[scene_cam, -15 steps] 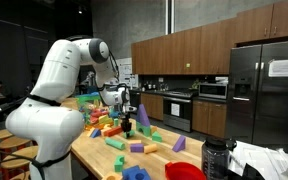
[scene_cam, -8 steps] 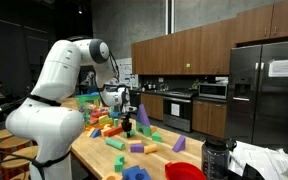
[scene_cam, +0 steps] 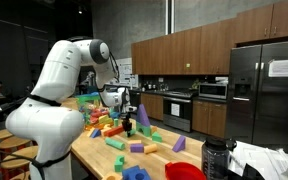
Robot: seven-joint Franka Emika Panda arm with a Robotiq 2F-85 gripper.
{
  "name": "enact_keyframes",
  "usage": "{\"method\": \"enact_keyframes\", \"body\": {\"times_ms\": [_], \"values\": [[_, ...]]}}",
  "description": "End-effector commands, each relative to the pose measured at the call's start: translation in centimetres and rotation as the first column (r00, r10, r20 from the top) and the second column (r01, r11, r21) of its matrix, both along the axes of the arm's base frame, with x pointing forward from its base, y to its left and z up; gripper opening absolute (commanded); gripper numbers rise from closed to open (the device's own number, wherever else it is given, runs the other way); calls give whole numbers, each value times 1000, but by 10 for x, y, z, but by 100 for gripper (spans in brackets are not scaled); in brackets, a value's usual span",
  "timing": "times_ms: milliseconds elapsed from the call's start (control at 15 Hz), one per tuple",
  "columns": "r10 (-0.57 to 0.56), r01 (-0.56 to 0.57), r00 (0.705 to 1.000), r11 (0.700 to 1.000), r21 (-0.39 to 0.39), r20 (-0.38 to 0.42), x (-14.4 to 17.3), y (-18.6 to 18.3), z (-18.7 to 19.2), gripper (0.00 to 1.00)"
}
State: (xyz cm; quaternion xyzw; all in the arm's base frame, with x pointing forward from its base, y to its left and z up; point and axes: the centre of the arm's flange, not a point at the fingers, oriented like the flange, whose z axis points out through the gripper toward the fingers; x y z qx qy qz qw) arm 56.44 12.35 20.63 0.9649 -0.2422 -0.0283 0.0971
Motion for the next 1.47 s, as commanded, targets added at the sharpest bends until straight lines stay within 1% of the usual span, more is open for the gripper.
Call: {"method": "enact_keyframes", "body": {"times_ms": [0, 67, 333, 400, 600, 800, 867, 1400], "values": [[-25, 25, 1000, 1000, -10, 19, -5, -1, -1, 66], [-31, 31, 999, 999, -8, 19, -5, -1, -1, 69], [-53, 53, 998, 999, -8, 21, -6, -1, -2, 95], [-60, 60, 998, 998, -7, 21, -7, -1, -2, 99], [-53, 52, 999, 999, 3, 13, -10, -1, -3, 100], [-23, 23, 999, 1000, -1, -36, -13, -1, -4, 100], [-34, 34, 999, 999, -6, -12, -7, 1, -7, 100], [-29, 29, 999, 1000, -6, -17, -8, 1, -8, 100]]}}
